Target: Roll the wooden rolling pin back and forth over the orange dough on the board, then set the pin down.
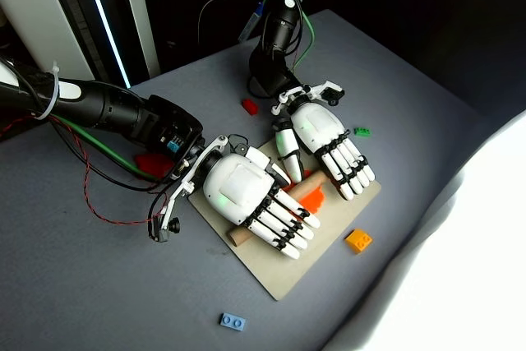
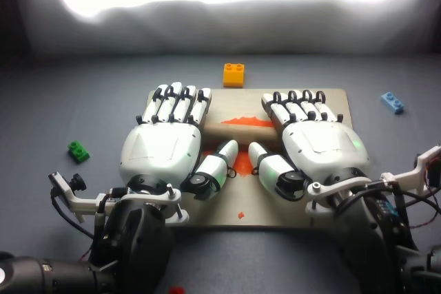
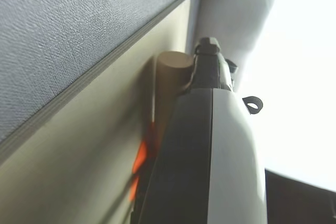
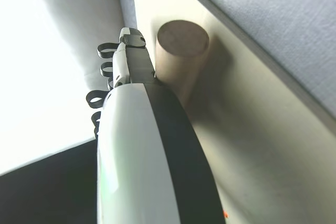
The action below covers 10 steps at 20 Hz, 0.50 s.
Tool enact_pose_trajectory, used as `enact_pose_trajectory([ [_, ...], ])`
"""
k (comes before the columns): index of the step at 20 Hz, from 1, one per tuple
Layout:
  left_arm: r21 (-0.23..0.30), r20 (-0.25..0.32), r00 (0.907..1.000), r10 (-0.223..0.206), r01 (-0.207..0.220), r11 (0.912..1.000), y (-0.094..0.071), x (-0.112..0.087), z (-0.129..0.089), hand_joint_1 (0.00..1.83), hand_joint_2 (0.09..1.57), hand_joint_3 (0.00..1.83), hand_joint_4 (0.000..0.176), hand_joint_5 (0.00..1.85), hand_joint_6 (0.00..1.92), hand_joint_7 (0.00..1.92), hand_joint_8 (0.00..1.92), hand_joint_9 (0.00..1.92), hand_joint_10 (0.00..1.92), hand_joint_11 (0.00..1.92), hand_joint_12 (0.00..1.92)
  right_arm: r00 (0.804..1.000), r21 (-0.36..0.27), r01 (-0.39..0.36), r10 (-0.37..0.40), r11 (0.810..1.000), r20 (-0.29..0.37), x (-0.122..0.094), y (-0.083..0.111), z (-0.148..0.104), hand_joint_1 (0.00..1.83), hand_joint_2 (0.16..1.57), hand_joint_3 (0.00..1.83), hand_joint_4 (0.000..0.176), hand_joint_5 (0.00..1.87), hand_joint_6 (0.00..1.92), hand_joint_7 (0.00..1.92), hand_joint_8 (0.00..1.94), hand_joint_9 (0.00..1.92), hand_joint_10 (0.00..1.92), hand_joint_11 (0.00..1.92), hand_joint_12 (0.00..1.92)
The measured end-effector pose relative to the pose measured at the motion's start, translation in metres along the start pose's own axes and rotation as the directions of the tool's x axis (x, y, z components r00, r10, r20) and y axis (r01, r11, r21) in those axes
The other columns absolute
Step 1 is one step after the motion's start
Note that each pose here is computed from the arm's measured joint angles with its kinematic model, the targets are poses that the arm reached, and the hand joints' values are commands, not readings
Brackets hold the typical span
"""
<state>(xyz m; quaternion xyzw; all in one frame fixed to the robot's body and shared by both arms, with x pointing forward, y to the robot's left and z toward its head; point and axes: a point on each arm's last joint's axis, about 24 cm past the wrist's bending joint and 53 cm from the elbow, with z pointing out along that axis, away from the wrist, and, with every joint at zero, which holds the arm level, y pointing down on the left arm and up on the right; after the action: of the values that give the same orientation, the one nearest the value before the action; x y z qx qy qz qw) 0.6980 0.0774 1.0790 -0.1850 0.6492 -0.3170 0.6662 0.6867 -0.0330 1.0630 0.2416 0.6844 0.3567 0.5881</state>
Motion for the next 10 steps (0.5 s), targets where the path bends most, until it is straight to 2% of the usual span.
enact_pose_trajectory([
  [10,-0.012,0.009,1.0,-0.003,0.004,0.9999,0.0026,-0.0018,0.004,0.0,1.51,0.0,0.0,0.07,0.01,0.05,0.01,0.0,0.0,0.0,0.0,1.0,-0.003,0.0,0.0,1.0,0.005,-0.0052,-0.0024,0.01,0.0,1.57,0.06,0.0,0.09,0.01,0.07,0.01,0.0,0.0,0.0,0.0],
])
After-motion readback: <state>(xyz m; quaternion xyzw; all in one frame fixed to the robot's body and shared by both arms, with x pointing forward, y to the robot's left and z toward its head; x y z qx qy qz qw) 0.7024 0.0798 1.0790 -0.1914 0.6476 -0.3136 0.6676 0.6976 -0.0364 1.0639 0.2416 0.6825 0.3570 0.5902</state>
